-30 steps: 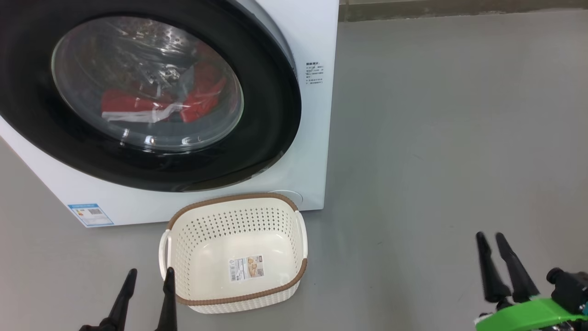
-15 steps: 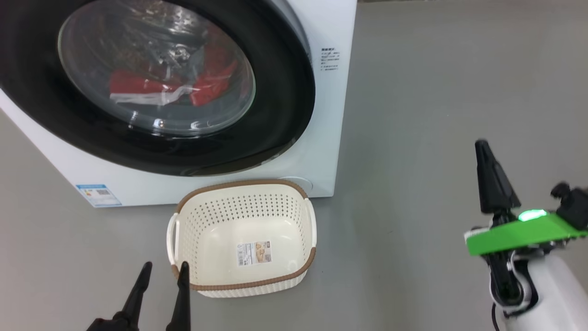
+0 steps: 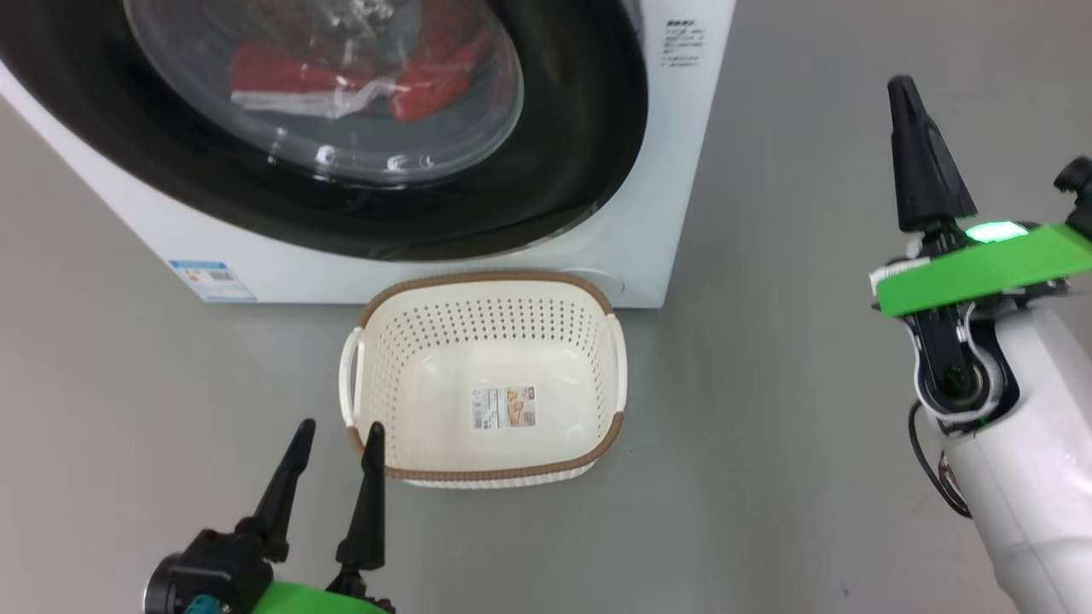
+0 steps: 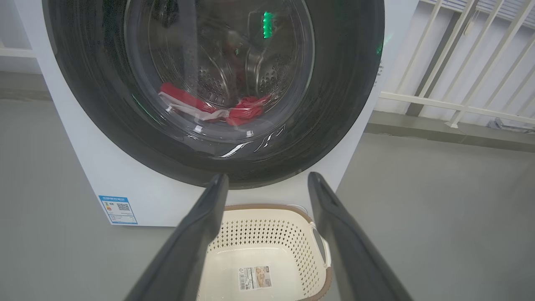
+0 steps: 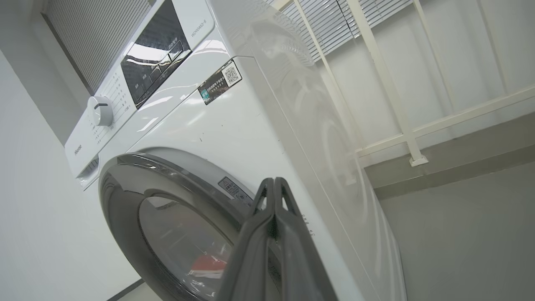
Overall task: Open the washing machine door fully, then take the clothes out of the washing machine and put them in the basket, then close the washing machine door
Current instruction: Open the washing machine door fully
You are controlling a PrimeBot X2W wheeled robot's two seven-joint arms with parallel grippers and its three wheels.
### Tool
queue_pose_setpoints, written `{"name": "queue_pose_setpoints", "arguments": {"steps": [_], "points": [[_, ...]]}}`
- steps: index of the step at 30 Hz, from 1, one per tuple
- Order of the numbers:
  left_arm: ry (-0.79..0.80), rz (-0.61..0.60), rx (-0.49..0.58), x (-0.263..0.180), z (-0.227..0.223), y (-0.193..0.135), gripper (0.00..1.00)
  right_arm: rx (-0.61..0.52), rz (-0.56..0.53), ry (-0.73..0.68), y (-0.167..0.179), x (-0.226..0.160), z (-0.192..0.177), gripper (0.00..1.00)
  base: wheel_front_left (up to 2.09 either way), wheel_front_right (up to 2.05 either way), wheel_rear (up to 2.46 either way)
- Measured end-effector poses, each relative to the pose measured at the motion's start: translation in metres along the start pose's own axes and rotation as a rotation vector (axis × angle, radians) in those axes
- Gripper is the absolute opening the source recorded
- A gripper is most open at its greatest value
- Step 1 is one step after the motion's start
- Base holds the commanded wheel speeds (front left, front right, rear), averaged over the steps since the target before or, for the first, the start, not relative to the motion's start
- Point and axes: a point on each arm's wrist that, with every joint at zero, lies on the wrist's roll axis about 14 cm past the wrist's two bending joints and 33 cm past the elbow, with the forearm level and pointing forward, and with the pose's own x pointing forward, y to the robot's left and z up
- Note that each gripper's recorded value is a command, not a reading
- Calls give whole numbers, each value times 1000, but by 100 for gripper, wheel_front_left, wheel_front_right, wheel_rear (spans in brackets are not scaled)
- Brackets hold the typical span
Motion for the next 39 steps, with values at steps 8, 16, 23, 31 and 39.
{"name": "queue_pose_setpoints", "arguments": {"steps": [8,16,23,31,39], "points": [[15,17,-2,10,-6,6,100,243,52,134,14,39,-31,0,0,0,0],[22,22,-8,20,-9,9,100,443,133,304,35,70,-48,0,0,0,0],[32,20,-16,32,-15,9,100,550,217,424,50,91,-57,0,0,0,0],[42,31,-11,42,-20,15,100,597,237,560,44,104,-83,0,0,0,0],[58,36,-16,47,-27,18,100,652,248,657,38,117,-105,0,0,0,0]]}}
